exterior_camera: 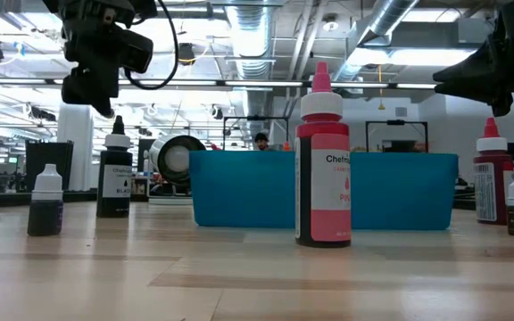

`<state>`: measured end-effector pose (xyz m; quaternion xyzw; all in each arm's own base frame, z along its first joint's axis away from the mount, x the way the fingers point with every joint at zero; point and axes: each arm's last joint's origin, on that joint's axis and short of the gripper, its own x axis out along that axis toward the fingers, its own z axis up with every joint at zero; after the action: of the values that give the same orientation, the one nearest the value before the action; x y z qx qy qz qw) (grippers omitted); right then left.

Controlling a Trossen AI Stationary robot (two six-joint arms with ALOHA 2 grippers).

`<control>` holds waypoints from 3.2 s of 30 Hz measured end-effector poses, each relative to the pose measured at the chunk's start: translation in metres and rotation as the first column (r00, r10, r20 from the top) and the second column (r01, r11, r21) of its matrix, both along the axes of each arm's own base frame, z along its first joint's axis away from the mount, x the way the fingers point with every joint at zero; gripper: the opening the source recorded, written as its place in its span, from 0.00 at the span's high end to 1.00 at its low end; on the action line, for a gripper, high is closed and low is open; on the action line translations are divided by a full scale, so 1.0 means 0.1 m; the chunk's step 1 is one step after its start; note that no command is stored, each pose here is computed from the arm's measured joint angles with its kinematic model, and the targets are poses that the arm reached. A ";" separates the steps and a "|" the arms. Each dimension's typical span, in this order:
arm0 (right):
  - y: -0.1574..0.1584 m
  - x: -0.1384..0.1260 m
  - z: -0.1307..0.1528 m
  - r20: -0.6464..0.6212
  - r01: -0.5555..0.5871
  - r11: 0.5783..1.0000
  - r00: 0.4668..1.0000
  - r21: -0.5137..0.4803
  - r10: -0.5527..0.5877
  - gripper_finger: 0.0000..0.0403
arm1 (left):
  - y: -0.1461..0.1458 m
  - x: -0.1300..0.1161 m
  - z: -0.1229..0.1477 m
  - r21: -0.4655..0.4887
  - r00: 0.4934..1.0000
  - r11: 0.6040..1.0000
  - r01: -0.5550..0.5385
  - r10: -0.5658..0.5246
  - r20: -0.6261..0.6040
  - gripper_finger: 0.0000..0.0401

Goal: Pick & Place food coloring
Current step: Put the large black food coloring bottle into the blue bin

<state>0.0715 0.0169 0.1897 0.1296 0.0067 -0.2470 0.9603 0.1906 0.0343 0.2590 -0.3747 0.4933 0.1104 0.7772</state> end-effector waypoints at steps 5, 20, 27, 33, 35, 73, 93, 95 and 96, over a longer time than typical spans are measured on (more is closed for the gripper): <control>0.00 0.00 0.00 0.000 0.000 1.000 1.000 0.000 0.000 0.70 | -0.01 0.00 0.00 -0.007 1.000 1.000 -0.002 0.002 0.001 0.45; 0.00 0.00 -0.02 -0.018 0.002 1.000 1.000 -0.012 -0.002 0.70 | -0.44 0.10 0.00 0.208 0.993 0.972 0.111 -0.117 0.019 0.35; 0.00 0.00 -0.02 -0.017 0.006 1.000 1.000 -0.013 -0.006 0.69 | -0.63 0.06 0.00 0.415 0.992 0.902 0.118 -0.126 -0.008 0.35; 0.00 0.00 -0.02 -0.018 0.006 1.000 1.000 -0.013 -0.006 0.69 | -0.72 0.05 -0.11 0.470 0.995 0.879 0.082 -0.099 0.013 0.35; 0.00 0.00 -0.02 -0.018 0.006 1.000 1.000 -0.013 -0.007 0.70 | -0.75 0.05 -0.19 0.426 0.996 0.903 0.059 -0.080 0.032 0.35; 0.00 0.00 -0.02 -0.018 0.007 1.000 1.000 -0.013 -0.008 0.70 | -0.91 0.40 -0.70 0.475 0.997 0.877 0.067 -0.080 0.007 0.49; 0.00 -0.01 -0.03 -0.030 0.007 1.000 1.000 -0.021 -0.007 0.70 | -0.85 0.42 -0.59 0.497 1.000 0.868 -0.003 -0.008 0.020 0.67; -0.01 -0.01 -0.03 -0.030 0.007 1.000 1.000 -0.021 -0.007 0.70 | -0.82 0.43 -0.47 0.506 1.000 0.862 -0.015 0.001 0.028 0.68; 0.00 -0.01 -0.03 -0.030 0.006 1.000 1.000 -0.021 -0.007 0.70 | -0.81 0.44 -0.40 0.513 0.999 0.858 -0.023 0.004 0.037 0.68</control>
<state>0.0709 0.0165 0.1868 0.1156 0.0182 -0.2522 0.9606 0.2351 -0.0463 0.2186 -0.1597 0.4300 0.2368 0.8565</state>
